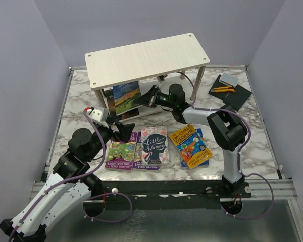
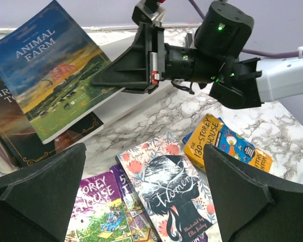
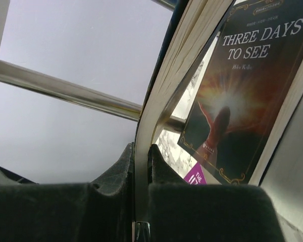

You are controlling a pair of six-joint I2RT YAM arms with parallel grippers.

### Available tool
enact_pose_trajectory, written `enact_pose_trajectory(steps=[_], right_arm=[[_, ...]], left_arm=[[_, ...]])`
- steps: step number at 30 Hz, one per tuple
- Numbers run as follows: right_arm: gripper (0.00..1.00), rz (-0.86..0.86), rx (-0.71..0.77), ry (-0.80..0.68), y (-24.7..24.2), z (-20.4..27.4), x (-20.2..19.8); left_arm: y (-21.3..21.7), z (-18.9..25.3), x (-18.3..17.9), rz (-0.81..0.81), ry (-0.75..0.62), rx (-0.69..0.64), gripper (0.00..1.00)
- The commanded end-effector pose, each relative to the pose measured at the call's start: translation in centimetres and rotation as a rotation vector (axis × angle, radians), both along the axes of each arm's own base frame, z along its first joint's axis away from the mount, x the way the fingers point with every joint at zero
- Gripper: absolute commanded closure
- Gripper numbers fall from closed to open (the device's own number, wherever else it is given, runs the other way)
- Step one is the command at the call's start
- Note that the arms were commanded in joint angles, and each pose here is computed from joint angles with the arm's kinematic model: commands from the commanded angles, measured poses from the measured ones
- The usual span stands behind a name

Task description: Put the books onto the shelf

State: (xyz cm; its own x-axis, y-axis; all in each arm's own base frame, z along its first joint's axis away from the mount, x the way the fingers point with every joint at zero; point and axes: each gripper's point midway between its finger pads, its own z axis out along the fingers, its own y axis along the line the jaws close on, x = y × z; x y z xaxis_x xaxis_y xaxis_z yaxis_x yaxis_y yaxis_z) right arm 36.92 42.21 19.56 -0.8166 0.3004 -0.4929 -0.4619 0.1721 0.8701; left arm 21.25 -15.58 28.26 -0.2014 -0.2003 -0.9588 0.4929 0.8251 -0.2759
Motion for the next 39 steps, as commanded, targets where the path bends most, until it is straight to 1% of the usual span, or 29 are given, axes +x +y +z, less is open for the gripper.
enact_pose_trajectory(steps=[1, 10, 17, 29, 39], right_arm=[[0.99, 0.064, 0.033, -0.089, 2.2, 1.4, -0.4], [0.99, 0.108, -0.01, -0.042, 4.7, -2.2, -0.8], [0.99, 0.111, -0.04, -0.008, 5.5, -4.3, -1.0], [0.99, 0.085, -0.071, 0.034, 5.9, -6.0, 0.1], [0.99, 0.109, -0.099, 0.054, 5.5, -7.4, -1.6]], left_arm=[[-0.5, 0.5, -0.1, -0.033, -0.034, 0.004, 0.01], [-0.6, 0.3, -0.1, -0.042, -0.031, 0.013, 0.01], [-0.7, 0.3, -0.1, -0.044, -0.031, 0.015, 0.01], [-0.8, 0.0, 0.0, -0.047, -0.024, 0.021, 0.01], [-0.8, 0.0, 0.1, -0.047, -0.026, 0.03, 0.01]])
